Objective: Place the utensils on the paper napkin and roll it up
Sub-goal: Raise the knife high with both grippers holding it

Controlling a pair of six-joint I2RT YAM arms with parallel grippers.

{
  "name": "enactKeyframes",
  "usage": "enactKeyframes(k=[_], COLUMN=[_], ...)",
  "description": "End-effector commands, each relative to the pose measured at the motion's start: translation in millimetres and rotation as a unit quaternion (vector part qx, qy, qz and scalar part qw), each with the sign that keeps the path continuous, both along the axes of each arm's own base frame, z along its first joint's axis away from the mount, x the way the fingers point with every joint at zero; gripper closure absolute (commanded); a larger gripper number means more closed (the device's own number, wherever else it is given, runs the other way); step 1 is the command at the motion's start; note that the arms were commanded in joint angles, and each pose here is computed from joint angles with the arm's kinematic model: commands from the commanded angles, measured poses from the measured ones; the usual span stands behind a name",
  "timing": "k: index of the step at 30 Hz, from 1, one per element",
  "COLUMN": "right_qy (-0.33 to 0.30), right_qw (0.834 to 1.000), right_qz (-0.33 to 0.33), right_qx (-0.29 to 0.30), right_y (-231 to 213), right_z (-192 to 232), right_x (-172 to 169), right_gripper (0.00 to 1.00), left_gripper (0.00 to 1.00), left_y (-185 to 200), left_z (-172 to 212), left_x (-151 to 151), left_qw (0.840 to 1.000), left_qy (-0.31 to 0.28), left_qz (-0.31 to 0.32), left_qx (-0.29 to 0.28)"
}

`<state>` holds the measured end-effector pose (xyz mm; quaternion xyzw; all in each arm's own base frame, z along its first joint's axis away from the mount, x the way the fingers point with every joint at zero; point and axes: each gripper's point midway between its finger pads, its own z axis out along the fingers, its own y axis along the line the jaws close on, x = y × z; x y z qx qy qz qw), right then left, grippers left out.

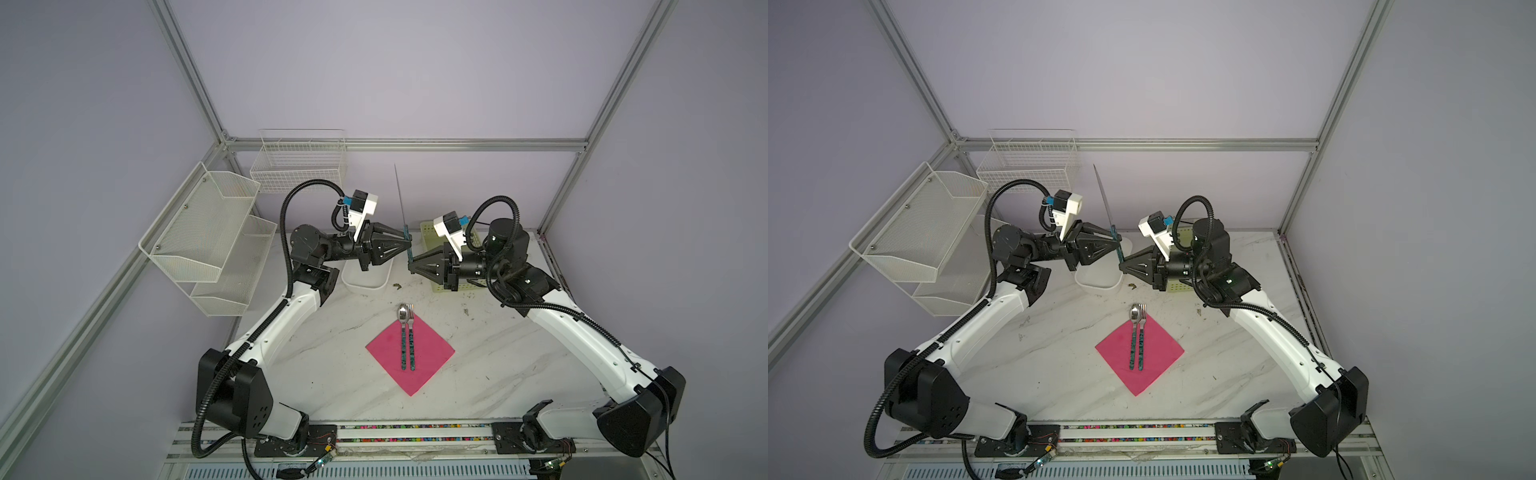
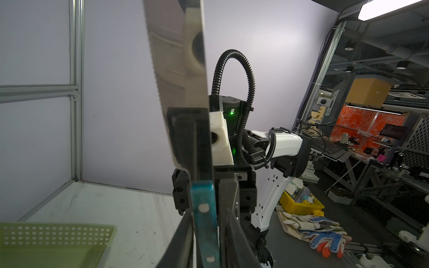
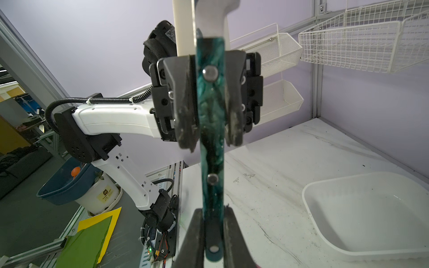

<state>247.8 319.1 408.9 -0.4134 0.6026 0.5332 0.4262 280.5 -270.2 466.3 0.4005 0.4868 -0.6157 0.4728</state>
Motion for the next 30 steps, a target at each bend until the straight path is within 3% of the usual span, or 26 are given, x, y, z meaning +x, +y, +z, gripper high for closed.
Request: enactKeyframes(k=[1,20,22,23,25,30], right_qy=[-0.031,-0.032,-0.033,-0.033,-0.035,-0.031], right_qw=[0.999,0.999,0.999,0.999,0.999,0.999], right_qz=[-0.001,-0.006,-0.007,-0.008,-0.009,-0.008], right_qx=[0.009,0.011,0.011,0.011,0.011,0.007], right_y=[-6.6,-8.6,-9.1,-9.4,-9.7,-8.8], right_z=[11.8,16.6,17.4,18.0,18.7,16.8], right_x=[-11.8,-13.1,-13.4,-13.8,-13.9,-12.9], right_gripper=[1.00,1.00,1.00,1.00,1.00,1.00], left_gripper=[0.77,0.97,0.93,0.81,0.72,0.72], left_y=[4.0,4.1,4.1,3.9,3.9,2.2], left_z=[26.2,27.7,27.3,26.9,26.7,27.6], left_x=[-11.2,-9.9,-9.1,-8.2,-7.3,-9.0], left_qw=[0.999,0.999,0.999,0.999,0.999,0.999], left_qy=[-0.049,-0.049,-0.048,-0.046,-0.046,-0.046], left_qz=[0.009,0.014,0.016,0.018,0.020,0.017], left_qx=[-0.015,-0.015,-0.015,-0.014,-0.015,-0.015])
